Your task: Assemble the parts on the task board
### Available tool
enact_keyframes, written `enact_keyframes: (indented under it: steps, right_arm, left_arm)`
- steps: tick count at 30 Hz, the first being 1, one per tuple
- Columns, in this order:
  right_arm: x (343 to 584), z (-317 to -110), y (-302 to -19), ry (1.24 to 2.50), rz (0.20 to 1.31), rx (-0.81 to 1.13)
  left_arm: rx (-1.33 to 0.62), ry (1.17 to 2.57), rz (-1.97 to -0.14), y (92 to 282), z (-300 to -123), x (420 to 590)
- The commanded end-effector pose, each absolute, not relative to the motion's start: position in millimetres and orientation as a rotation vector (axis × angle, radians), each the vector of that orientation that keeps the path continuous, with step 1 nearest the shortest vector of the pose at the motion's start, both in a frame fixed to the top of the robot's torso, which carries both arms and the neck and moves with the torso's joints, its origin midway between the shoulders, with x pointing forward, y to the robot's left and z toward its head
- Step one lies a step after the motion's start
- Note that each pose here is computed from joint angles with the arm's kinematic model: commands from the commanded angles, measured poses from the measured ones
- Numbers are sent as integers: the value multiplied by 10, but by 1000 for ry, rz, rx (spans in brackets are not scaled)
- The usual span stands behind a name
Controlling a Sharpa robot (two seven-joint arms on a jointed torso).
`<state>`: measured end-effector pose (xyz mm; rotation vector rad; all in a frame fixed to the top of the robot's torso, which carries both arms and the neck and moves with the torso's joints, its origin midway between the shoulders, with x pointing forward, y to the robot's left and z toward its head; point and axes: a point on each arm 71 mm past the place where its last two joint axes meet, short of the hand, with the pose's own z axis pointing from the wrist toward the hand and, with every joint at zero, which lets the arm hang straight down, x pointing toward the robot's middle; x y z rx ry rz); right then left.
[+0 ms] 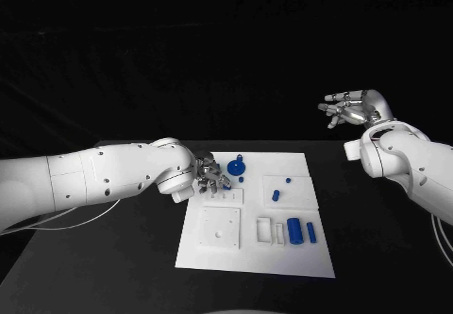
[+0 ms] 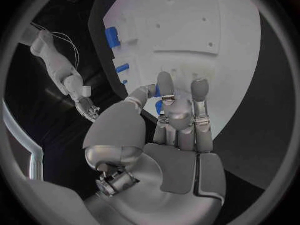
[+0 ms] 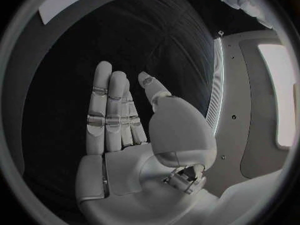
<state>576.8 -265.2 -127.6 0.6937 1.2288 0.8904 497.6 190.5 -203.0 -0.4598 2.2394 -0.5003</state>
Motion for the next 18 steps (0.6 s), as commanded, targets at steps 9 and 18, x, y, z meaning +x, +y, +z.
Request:
enact_keyframes:
  steps: [9,18]
  right_arm:
    - [5774,-1275,-2618,1238,910,688]
    - [5781,-1285,-2610,1243,910,690]
  left_arm:
    - [-442,2268,-485,1922,-2079,4947]
    - [-396,2287,-462,1927,-2099,4927]
